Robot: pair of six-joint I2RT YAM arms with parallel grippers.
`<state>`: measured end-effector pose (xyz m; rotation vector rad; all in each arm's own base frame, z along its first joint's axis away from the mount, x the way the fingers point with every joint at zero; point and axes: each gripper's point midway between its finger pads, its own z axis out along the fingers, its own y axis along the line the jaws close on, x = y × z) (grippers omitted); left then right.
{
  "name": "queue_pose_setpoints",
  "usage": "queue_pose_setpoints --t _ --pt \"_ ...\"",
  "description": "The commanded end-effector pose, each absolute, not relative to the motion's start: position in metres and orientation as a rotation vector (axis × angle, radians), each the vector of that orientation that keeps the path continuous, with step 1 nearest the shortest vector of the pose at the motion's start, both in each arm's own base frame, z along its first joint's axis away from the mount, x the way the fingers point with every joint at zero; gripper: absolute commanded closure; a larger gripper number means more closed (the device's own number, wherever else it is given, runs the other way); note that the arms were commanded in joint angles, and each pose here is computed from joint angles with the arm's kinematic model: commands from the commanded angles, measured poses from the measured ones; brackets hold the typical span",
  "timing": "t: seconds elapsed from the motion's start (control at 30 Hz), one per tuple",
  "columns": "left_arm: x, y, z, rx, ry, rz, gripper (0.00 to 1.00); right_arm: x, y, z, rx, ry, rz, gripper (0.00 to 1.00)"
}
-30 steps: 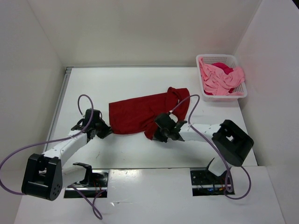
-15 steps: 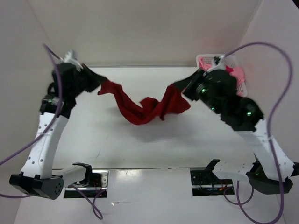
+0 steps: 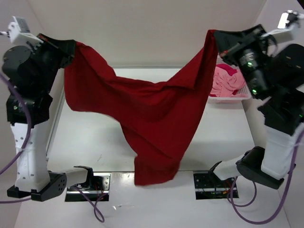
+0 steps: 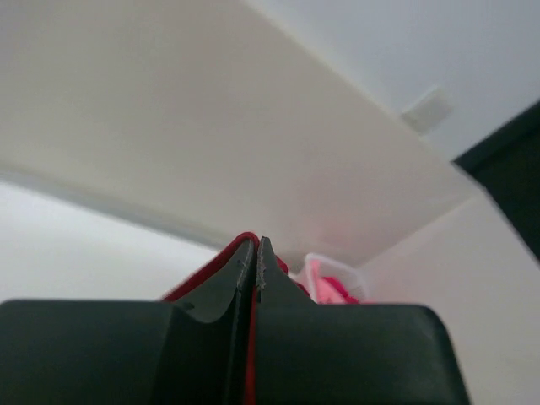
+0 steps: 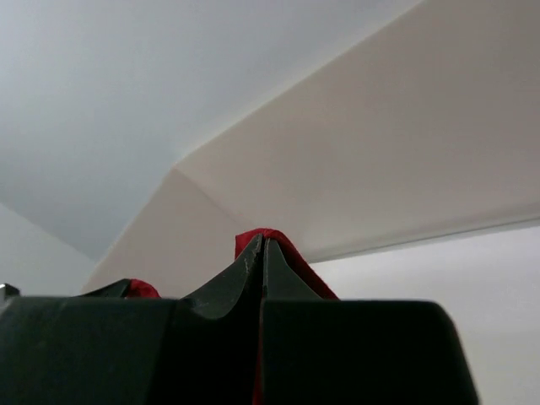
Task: Fold and stack the t-shirts
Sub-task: Flatten out the tshirt
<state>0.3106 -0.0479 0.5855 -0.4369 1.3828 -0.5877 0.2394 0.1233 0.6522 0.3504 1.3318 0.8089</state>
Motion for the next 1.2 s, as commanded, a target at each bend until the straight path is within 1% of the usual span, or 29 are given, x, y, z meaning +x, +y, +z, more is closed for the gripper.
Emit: queue_pose_setpoints --t 0.0,0.07,0.1,0.13,0.2,0.23,0.27,0.3,0.33,0.37,0.4,0.47,0.5,0.53,0.57,0.6,0.67,0.73,0.77,0.8,0.87,0.93,0.97,1.0,1.03,1.07,1.1,1.13,1.17 --pt "0.355 -0.034 0.52 -0.511 1.533 -0.445 1.0 0.303 0.154 0.615 0.319 1.421 0.631 1.0" --pt "0.378 -0.04 0.486 -0.521 1.606 -0.46 1.0 0.32 0.161 0.609 0.312 1.423 0.587 1.0" --pt "0.394 -0.033 0.467 -0.538 1.646 -0.45 1.0 0.34 0.175 0.593 0.278 1.469 0.579 1.0" --pt "0.405 -0.031 0.454 -0.549 1.675 -0.475 1.0 0.363 0.158 0.59 0.298 1.463 0.565 1.0" --pt "0.426 -0.03 0.431 -0.554 1.721 -0.564 1.0 0.392 0.169 0.571 0.246 1.51 0.609 1.0" --pt "0.449 -0.013 0.403 -0.607 1.766 -0.571 1.0 0.432 0.156 0.545 0.271 1.568 0.57 1.0" --pt "0.458 -0.017 0.393 -0.609 1.796 -0.653 1.0 0.436 0.15 0.562 0.282 1.53 0.631 1.0" --pt "0.476 -0.012 0.375 -0.634 1.827 -0.666 1.0 0.45 0.151 0.556 0.258 1.555 0.674 1.0" --pt "0.483 -0.007 0.391 -0.625 1.786 -0.677 1.0 0.486 0.137 0.532 0.297 1.595 0.654 1.0" --pt "0.492 -0.01 0.389 -0.626 1.793 -0.705 1.0 0.489 0.132 0.546 0.317 1.546 0.713 1.0" --pt "0.496 -0.009 0.4 -0.612 1.771 -0.707 1.0 0.493 0.126 0.55 0.326 1.528 0.749 1.0" --pt "0.501 -0.004 0.43 -0.591 1.709 -0.733 1.0 0.489 0.11 0.579 0.307 1.439 0.815 1.0" --pt "0.497 -0.005 0.46 -0.559 1.654 -0.773 1.0 0.477 0.109 0.599 0.292 1.388 0.88 1.0" --pt "0.494 -0.002 0.471 -0.557 1.629 -0.782 1.0 0.471 0.104 0.612 0.285 1.351 0.912 1.0" --pt "0.495 0.008 0.477 -0.564 1.601 -0.782 1.0 0.458 0.089 0.636 0.275 1.271 0.928 1.0" --pt "0.483 0.008 0.497 -0.545 1.56 -0.81 1.0 0.447 0.085 0.651 0.284 1.232 0.983 1.0" --pt "0.475 0.017 0.512 -0.535 1.515 -0.821 1.0 0.419 0.082 0.674 0.227 1.179 1.042 1.0" --pt "0.469 0.03 0.524 -0.529 1.475 -0.818 1.0 0.406 0.073 0.691 0.209 1.125 1.073 1.0" --pt "0.469 0.034 0.525 -0.545 1.469 -0.82 1.0 0.398 0.076 0.694 0.17 1.126 1.096 1.0" --pt "0.462 0.035 0.538 -0.519 1.441 -0.817 1.0 0.389 0.079 0.7 0.147 1.115 1.109 1.0" --pt "0.456 0.037 0.544 -0.508 1.429 -0.784 1.0 0.378 0.082 0.698 0.125 1.139 1.081 1.0" --pt "0.456 0.039 0.535 -0.519 1.445 -0.763 1.0 0.39 0.083 0.664 0.148 1.271 1.029 1.0" --pt "0.451 0.042 0.533 -0.525 1.441 -0.725 1.0 0.419 0.083 0.619 0.215 1.403 1.011 1.0" --pt "0.45 0.042 0.522 -0.541 1.46 -0.727 1.0 0.4 0.087 0.614 0.204 1.421 0.984 1.0" --pt "0.457 0.046 0.492 -0.571 1.501 -0.71 1.0 0.398 0.096 0.605 0.173 1.413 0.975 1.0" --pt "0.449 0.047 0.485 -0.572 1.51 -0.679 1.0 0.428 0.092 0.521 0.282 1.578 0.959 1.0" --pt "0.447 0.047 0.47 -0.584 1.538 -0.673 1.0 0.422 0.09 0.5 0.3 1.605 0.944 1.0" --pt "0.447 0.048 0.456 -0.604 1.548 -0.664 1.0 0.41 0.088 0.454 0.347 1.687 0.916 1.0" --pt "0.441 0.047 0.42 -0.64 1.614 -0.656 1.0 0.405 0.088 0.426 0.348 1.751 0.875 1.0"
